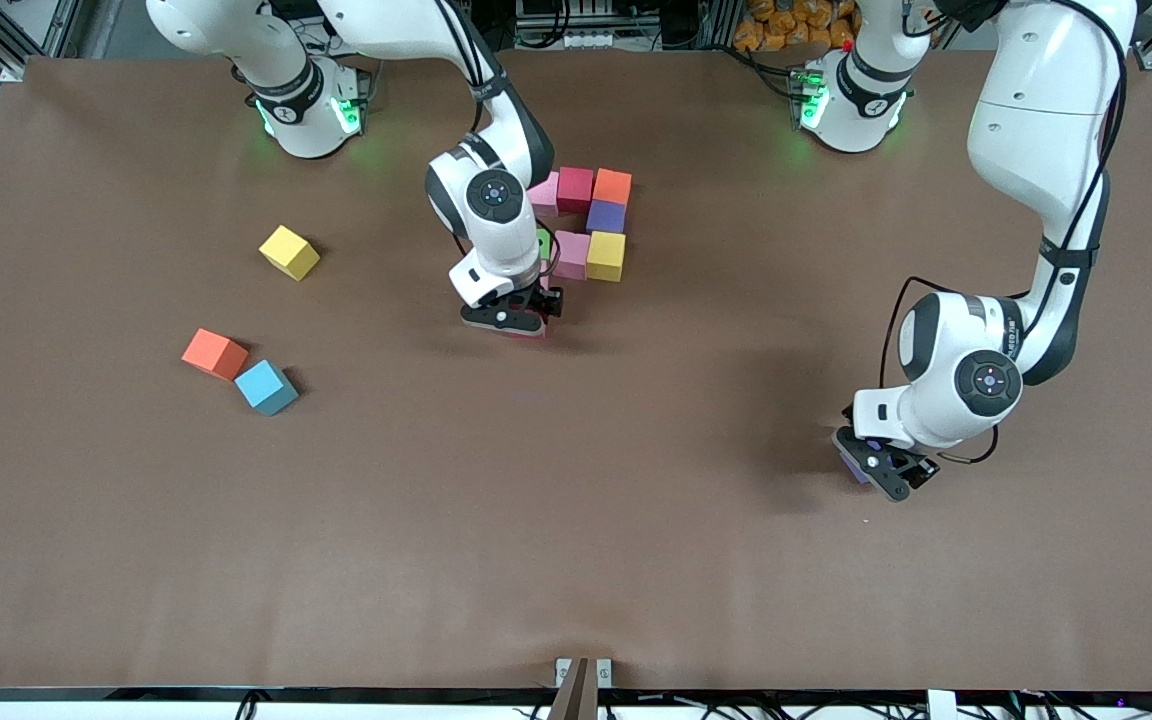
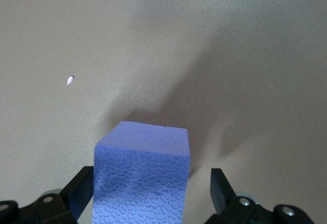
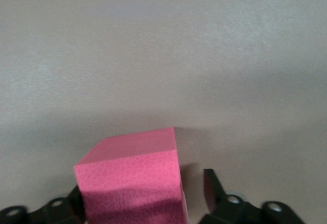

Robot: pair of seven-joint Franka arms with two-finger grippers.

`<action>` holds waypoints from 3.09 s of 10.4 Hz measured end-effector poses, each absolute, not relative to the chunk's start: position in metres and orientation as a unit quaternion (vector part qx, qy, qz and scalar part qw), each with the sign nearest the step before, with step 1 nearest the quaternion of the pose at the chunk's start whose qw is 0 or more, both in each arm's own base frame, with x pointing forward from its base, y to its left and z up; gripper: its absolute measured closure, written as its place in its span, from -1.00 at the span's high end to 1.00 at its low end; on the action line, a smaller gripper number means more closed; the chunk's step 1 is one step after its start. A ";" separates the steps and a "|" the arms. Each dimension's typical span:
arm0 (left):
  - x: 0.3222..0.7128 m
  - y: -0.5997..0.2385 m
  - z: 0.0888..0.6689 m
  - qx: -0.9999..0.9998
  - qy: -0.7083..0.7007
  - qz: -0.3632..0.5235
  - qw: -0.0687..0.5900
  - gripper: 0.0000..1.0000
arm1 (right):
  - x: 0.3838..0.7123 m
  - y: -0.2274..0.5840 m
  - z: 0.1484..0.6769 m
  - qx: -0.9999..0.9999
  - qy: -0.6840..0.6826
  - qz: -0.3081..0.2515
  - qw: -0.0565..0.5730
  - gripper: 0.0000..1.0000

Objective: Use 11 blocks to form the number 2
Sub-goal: 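Lift the purple cube with the left gripper while the right gripper reaches cyan, then carry the purple cube with the left gripper while the right gripper grasps cyan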

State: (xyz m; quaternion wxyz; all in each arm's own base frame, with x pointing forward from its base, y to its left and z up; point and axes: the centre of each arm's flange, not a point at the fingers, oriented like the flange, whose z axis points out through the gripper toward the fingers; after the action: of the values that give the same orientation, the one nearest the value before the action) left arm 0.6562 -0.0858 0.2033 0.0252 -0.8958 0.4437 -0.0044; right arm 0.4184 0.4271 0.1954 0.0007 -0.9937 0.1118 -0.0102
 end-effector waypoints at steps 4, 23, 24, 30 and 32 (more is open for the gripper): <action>0.659 -0.087 0.207 -0.896 0.443 -0.009 0.026 0.21 | 0.429 0.429 0.207 -0.989 0.144 -0.011 0.007 1.00; 0.570 -0.339 0.264 -0.985 -0.158 0.046 -0.053 0.09 | 0.589 0.026 0.289 -0.955 -0.292 0.017 0.052 1.00; 0.560 -0.356 0.266 -0.974 -0.214 0.050 -0.050 0.09 | 0.588 0.023 0.284 -0.948 -0.314 0.014 0.049 1.00; 0.521 -0.411 0.267 -0.858 -0.507 0.076 -0.035 0.09 | 0.572 -0.002 0.220 -0.943 -0.322 0.011 0.087 1.00; 0.509 -0.426 0.264 -0.827 -0.555 0.081 -0.028 0.09 | 0.564 -0.004 0.204 -0.945 -0.311 0.016 0.097 1.00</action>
State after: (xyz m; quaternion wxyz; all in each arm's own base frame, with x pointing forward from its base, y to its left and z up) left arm 0.5090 -0.4255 0.2637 -0.0285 -0.8274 -0.5550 0.0809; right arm 0.5636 -0.0041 0.2036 0.0975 -0.9454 -0.3107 0.0157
